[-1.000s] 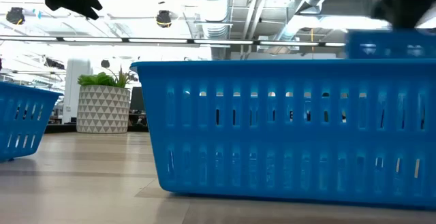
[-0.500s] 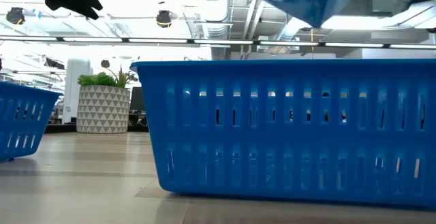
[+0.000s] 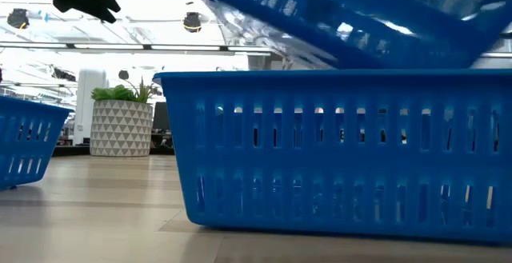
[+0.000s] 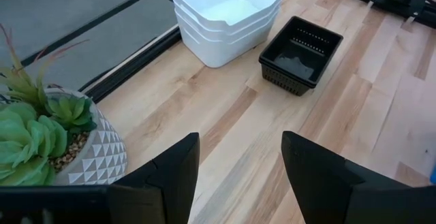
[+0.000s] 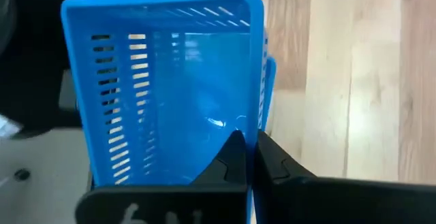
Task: Stack baskets by color
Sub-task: Stack the right blue bin on the middle blue bin, then move the stacked blue bins
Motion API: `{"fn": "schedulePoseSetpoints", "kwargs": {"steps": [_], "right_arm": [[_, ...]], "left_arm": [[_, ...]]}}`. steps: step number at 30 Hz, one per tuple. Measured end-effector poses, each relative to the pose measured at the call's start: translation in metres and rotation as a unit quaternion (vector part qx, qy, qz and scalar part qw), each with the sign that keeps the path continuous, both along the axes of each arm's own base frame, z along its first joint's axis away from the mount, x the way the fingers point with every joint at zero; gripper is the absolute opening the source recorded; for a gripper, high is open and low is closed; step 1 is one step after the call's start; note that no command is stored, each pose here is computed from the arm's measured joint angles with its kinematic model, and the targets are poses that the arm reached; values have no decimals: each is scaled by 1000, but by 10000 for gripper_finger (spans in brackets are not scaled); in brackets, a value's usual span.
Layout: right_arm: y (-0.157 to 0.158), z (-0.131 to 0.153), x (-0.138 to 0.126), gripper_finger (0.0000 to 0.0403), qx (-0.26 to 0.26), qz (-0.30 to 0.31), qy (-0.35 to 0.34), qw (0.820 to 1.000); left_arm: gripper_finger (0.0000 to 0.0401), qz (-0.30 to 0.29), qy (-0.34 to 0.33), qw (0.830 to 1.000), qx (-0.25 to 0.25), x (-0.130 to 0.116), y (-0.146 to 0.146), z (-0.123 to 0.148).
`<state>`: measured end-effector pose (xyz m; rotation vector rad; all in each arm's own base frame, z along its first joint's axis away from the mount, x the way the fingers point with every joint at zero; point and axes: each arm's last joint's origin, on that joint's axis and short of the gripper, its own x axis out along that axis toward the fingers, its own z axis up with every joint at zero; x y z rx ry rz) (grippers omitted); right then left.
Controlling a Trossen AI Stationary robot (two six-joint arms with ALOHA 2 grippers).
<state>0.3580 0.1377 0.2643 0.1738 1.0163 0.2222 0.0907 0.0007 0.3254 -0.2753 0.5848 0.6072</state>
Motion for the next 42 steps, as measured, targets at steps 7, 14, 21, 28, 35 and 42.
{"fn": "schedulePoseSetpoints", "kwargs": {"steps": [7, 14, 21, 28, 35, 42], "right_arm": [[5, -20, 3, 10, 7, 4, 47, 999], [11, -32, 5, 11, 6, 12, 70, 997], [8, -46, 5, 35, 3, 12, 112, 994], [0, -58, 6, 85, -9, 1, 154, 988], [-28, -61, 15, 125, -32, -1, 148, 989], [-67, -62, 24, 128, -67, -28, 140, 987]], "left_arm": [[197, -5, 3, 1000, -13, 0, -1, -1], [197, -8, 7, 1000, -17, -1, -1, -2], [197, -7, 10, 1000, -17, 1, -1, -2], [197, -7, 10, 1000, -17, 1, -1, -2], [197, -10, 12, 1000, -14, 1, -1, -2], [197, -11, 13, 1000, -13, 1, -1, -2]]}}
